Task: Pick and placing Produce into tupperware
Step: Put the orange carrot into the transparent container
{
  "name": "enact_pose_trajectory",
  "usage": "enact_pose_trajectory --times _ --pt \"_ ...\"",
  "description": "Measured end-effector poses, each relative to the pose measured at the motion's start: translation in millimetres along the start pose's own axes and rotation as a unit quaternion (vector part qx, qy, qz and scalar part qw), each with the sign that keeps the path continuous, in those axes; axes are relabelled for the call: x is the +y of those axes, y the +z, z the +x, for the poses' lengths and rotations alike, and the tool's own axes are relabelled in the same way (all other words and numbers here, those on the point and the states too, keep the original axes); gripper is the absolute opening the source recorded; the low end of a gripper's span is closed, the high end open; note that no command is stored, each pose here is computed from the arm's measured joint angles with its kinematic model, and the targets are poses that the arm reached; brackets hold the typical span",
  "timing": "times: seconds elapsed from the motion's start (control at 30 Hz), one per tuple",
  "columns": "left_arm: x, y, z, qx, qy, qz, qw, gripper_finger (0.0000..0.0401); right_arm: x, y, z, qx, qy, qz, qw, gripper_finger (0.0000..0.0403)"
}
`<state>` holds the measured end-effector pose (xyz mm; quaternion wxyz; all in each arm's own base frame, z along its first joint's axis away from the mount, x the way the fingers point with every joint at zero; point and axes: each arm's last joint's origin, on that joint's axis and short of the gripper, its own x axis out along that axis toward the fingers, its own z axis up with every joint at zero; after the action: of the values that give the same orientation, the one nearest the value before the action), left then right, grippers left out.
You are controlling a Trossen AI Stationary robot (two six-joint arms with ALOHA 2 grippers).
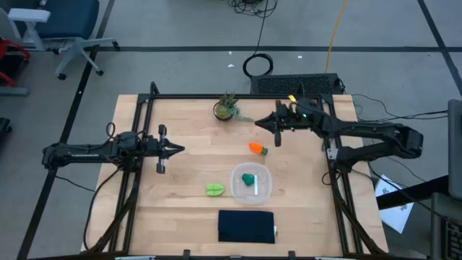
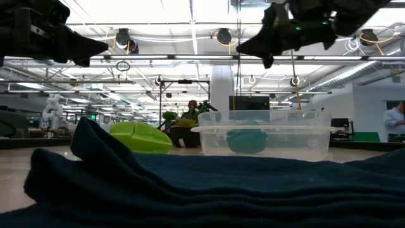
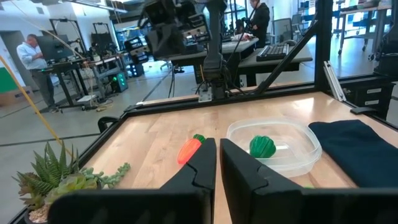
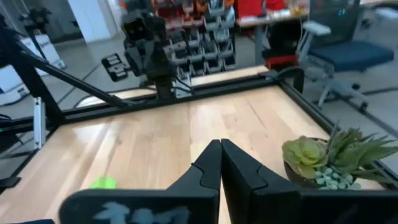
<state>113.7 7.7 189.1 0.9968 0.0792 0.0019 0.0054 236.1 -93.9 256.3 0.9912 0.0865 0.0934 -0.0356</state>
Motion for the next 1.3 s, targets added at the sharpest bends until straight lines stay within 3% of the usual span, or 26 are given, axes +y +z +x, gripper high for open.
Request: enact_pose_trajectory --times 0.4,0.7,0.87,1.03,1.3 --pt "0 -2 0 0.012 -0.002 -0.001 1.000 0.0026 -13 51 23 0.092 0.007 0.047 0.995 0.0000" --pt "0 -3 0 0.016 -0.002 -0.001 1.000 0.0026 -16 65 34 0.218 -0.006 0.105 0.970 0.0000" --pt "0 -3 0 0.018 -0.002 0.000 1.000 0.0026 -18 76 41 0.255 -0.011 0.125 0.959 0.0000" --pt "0 -3 0 0.018 0.001 0.000 1.000 0.0026 -21 72 50 0.311 -0.016 0.148 0.939 0.0000" --pt "0 -4 0 0.022 0.000 0.000 1.000 0.0026 -29 41 68 0.397 -0.026 0.191 0.897 0.0000"
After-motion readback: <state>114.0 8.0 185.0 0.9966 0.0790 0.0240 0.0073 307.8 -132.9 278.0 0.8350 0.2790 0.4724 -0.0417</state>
